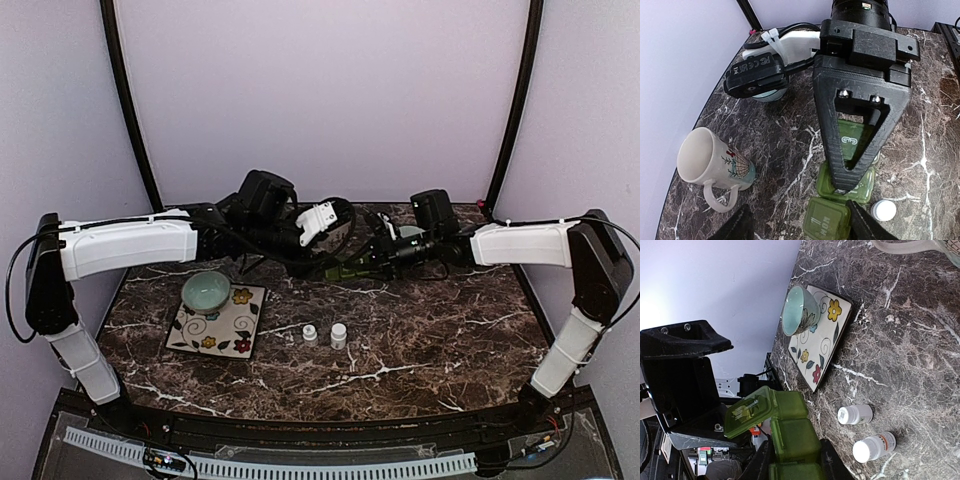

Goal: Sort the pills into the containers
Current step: Open the lid of the pill container.

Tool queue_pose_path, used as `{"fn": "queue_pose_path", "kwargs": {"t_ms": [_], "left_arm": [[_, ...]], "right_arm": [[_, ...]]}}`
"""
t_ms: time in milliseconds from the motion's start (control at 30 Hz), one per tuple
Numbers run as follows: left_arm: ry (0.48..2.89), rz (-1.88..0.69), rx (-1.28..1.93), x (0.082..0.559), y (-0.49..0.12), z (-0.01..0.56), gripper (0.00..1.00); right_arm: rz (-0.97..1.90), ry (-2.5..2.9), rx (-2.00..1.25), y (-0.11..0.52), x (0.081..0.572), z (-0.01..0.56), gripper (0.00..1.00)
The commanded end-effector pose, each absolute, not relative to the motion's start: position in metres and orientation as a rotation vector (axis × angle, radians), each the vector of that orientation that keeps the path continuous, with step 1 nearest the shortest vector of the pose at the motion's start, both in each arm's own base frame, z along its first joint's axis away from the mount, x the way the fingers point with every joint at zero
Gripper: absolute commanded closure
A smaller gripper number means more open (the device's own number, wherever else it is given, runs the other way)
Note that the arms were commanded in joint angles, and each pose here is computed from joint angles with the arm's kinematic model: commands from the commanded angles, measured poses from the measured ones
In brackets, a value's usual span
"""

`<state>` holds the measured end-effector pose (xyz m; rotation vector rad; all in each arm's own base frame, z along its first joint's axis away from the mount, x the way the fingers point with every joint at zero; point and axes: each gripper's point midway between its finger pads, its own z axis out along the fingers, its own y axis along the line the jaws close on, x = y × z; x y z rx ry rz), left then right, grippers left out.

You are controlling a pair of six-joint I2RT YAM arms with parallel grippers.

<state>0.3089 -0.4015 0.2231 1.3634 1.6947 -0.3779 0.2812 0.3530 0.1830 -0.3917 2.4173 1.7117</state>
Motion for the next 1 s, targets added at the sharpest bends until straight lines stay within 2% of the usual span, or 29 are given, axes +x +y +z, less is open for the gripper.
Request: {"fn": "queue_pose_path", "kwargs": {"t_ms": [0,967], "left_arm": [[1.668,-0.337,1.332,0.318,-0.400,0.236,0.37],[1.700,-0.317,1.320,0.337,-0.417,0.226,0.37]], "right_arm": [[1.730,2.340,-0.424,0.352,0.279,0.201,1.00],[1.743,2.290,-0.371,0.341,0.264,0.206,1.00]]}}
